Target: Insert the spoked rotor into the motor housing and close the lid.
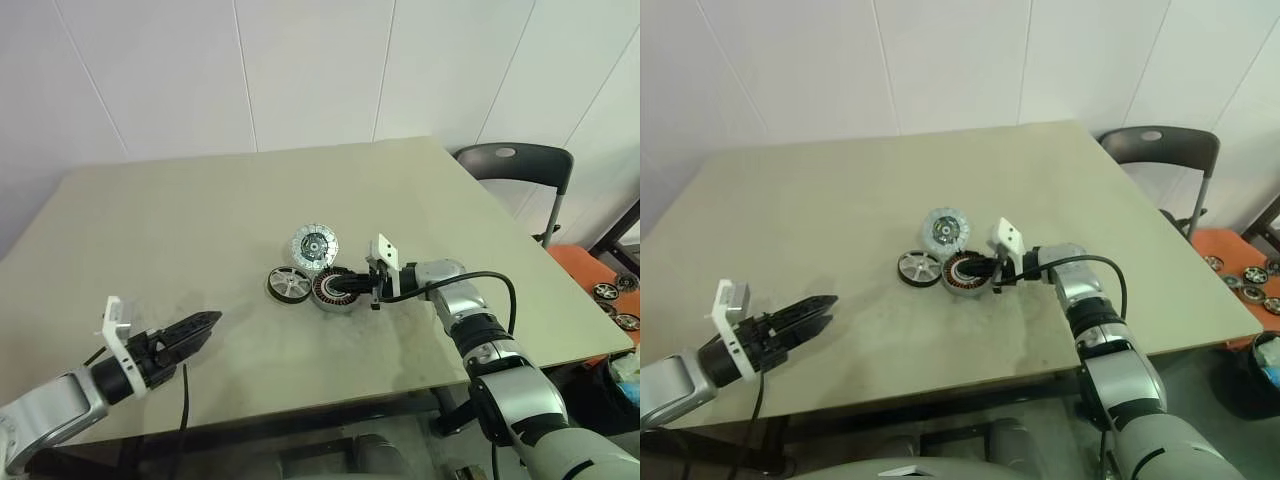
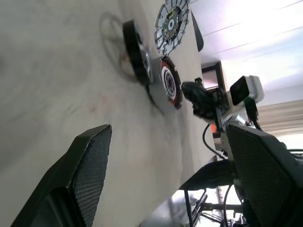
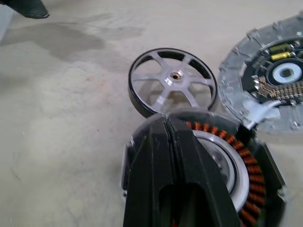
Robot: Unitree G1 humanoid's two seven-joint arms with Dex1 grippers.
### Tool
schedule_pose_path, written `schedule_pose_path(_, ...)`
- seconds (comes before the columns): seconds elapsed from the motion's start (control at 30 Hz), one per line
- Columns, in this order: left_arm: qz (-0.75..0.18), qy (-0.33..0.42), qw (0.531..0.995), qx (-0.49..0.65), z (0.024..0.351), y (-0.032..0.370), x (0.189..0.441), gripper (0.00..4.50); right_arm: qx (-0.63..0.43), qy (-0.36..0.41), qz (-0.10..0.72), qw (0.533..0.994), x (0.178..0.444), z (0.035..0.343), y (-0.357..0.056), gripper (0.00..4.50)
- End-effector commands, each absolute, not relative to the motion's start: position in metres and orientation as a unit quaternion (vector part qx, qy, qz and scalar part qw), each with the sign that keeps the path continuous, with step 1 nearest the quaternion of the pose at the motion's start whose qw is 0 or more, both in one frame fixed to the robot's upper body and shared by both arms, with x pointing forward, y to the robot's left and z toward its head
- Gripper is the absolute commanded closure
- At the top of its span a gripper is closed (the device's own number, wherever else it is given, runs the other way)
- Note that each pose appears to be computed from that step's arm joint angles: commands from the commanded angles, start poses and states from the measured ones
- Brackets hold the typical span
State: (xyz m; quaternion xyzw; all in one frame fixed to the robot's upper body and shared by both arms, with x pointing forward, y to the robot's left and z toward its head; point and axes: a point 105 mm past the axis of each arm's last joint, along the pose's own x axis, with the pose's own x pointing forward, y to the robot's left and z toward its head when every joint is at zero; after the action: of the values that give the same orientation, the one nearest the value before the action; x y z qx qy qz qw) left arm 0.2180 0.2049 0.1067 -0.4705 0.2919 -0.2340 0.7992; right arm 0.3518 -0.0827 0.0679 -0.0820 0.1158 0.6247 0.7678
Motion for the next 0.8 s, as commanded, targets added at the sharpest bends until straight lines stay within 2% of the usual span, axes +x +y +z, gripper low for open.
schedule_pose_path(0.03, -0.251, 0.270, 0.805, -0.464, 0.120, 0.198, 0.226, 0.38, -0.095, 0.085, 0.625, 0.770, 0.358, 0.086, -0.081, 4.47)
schedule_pose_path(0.33, -0.269, 0.266, 0.788, -0.485, 0.116, 0.180, 0.229, 0.38, -0.077, 0.082, 0.640, 0.760, 0.354, 0.092, -0.080, 4.47)
schedule_pose_path(0.57, -0.267, 0.275, 0.776, -0.500, 0.098, 0.176, 0.222, 0.38, -0.080, 0.082, 0.635, 0.764, 0.355, 0.093, -0.081, 4.47)
schedule_pose_path(0.8, -0.251, 0.248, 0.794, -0.494, 0.089, 0.183, 0.239, 0.38, -0.081, 0.083, 0.632, 0.766, 0.355, 0.091, -0.081, 4.47)
